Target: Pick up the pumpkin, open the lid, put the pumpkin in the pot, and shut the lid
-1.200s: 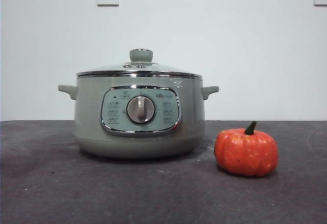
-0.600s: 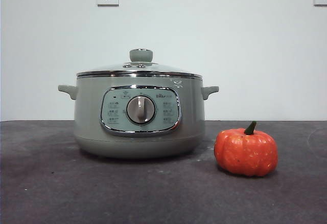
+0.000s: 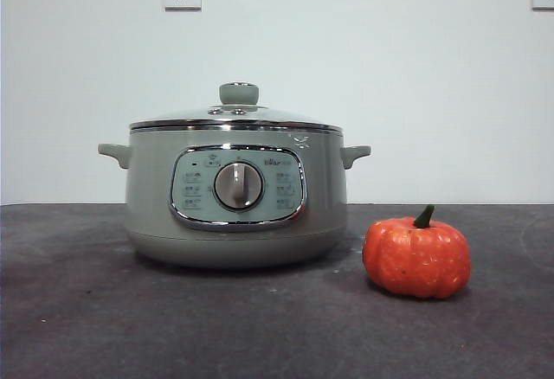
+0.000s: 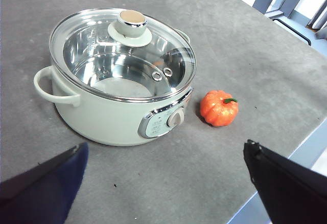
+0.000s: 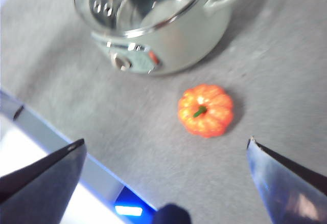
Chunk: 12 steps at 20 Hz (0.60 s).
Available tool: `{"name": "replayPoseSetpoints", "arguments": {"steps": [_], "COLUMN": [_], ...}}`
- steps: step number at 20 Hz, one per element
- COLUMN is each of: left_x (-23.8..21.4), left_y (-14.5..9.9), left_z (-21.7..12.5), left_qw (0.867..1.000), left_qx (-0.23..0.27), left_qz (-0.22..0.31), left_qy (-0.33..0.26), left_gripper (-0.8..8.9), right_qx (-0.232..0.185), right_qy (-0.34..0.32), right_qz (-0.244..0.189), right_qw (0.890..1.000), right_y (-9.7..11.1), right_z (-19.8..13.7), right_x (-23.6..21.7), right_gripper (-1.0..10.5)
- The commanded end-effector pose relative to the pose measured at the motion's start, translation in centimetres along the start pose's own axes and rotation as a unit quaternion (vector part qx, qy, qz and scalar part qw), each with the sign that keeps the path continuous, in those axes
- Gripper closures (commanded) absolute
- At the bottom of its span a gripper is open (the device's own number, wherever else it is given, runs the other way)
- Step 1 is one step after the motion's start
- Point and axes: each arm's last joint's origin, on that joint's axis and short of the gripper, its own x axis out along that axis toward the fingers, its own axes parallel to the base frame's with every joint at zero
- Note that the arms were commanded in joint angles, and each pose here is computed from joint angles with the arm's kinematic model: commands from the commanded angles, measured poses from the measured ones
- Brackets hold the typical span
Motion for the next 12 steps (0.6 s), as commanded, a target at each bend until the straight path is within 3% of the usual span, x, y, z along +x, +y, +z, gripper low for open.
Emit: {"name": "replayPoseSetpoints", "arguments": {"steps": [1,6,12], "left_x": [0.0,0.0,0.0], "left_y": [0.0,0.0,0.0], "left_z": [0.1,0.1,0.1], "left_qw": [1.000,1.000,1.000], "left_qx": [0.001,0.001,0.001], "left_qz": [-0.001,-0.001,-0.001], "left_qy": [-0.003,-0.003,-0.003], "left_gripper": [0.01,0.01,0.01], "right_qx": [-0.011,-0.046,-0.068], "right_qy": [0.034,0.138,0.205], "right_qz": [-0.006,-0.039,-0.062], "right_qw": [0.999,0.989,0.974], "right_y": [-0.3,-0.8,-2.0], "right_z": [1.0,2.2,2.1], "right_x": [2.4,9.6,17.5], "right_gripper": [2.0,2.0,2.0]}}
